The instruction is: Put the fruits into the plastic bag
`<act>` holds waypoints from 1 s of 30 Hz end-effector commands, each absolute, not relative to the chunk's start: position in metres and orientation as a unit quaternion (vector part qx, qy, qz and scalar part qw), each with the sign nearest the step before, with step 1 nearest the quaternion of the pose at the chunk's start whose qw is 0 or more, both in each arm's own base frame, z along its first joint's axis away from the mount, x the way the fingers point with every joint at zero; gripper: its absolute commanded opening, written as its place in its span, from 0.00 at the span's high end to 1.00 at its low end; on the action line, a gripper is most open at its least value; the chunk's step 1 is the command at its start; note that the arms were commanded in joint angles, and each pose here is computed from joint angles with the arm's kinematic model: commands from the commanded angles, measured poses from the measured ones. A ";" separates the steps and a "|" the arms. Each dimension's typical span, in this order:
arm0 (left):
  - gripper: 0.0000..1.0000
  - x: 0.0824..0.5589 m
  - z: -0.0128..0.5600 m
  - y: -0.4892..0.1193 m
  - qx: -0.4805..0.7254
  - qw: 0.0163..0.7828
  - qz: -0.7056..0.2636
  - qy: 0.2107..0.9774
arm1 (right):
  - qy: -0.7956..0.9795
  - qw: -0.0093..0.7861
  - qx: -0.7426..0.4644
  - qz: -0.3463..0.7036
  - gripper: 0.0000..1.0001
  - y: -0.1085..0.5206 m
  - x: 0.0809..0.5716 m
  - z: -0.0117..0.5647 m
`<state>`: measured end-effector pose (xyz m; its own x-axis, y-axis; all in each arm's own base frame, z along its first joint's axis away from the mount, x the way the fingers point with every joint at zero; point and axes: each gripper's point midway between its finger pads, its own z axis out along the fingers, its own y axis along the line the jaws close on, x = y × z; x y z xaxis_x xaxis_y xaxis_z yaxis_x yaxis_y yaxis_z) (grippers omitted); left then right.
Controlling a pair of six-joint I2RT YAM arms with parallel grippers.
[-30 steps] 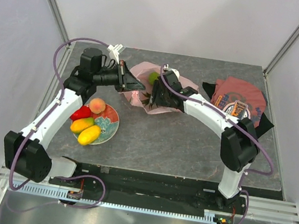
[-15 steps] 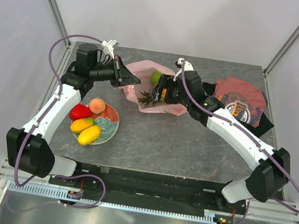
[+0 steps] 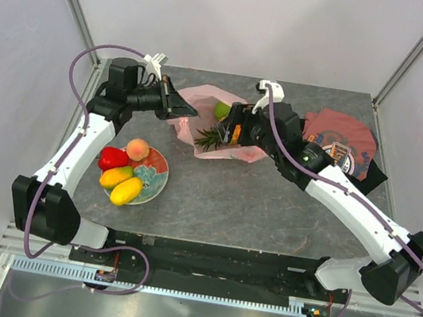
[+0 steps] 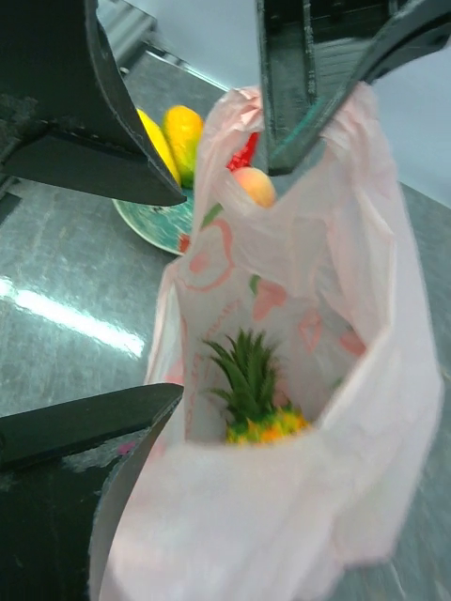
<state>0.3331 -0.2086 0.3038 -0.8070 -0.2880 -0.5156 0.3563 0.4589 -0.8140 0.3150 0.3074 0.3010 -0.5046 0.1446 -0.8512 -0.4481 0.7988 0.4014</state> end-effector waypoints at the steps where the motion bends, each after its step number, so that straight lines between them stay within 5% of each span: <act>1: 0.98 0.341 0.317 -0.203 0.043 0.340 -0.509 0.790 | 0.791 0.559 -0.049 0.244 0.16 0.260 0.318 0.356; 11: 0.99 0.345 0.322 -0.201 0.041 0.343 -0.505 0.791 | 0.877 0.469 -0.042 0.098 0.17 0.216 0.313 0.263; 25: 0.98 0.350 0.325 -0.198 0.036 0.348 -0.500 0.792 | 0.896 0.424 -0.114 0.064 0.24 0.218 0.324 0.218; 30: 0.98 0.354 0.326 -0.197 0.033 0.350 -0.496 0.794 | 0.899 0.414 -0.130 0.059 0.40 0.221 0.336 0.209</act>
<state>0.3432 -0.2009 0.3089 -0.8017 -0.2976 -0.5184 0.3398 0.4867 -0.8048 0.3249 0.2176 0.2083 -0.6371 -0.1539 -0.7552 -0.2496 0.9683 0.0133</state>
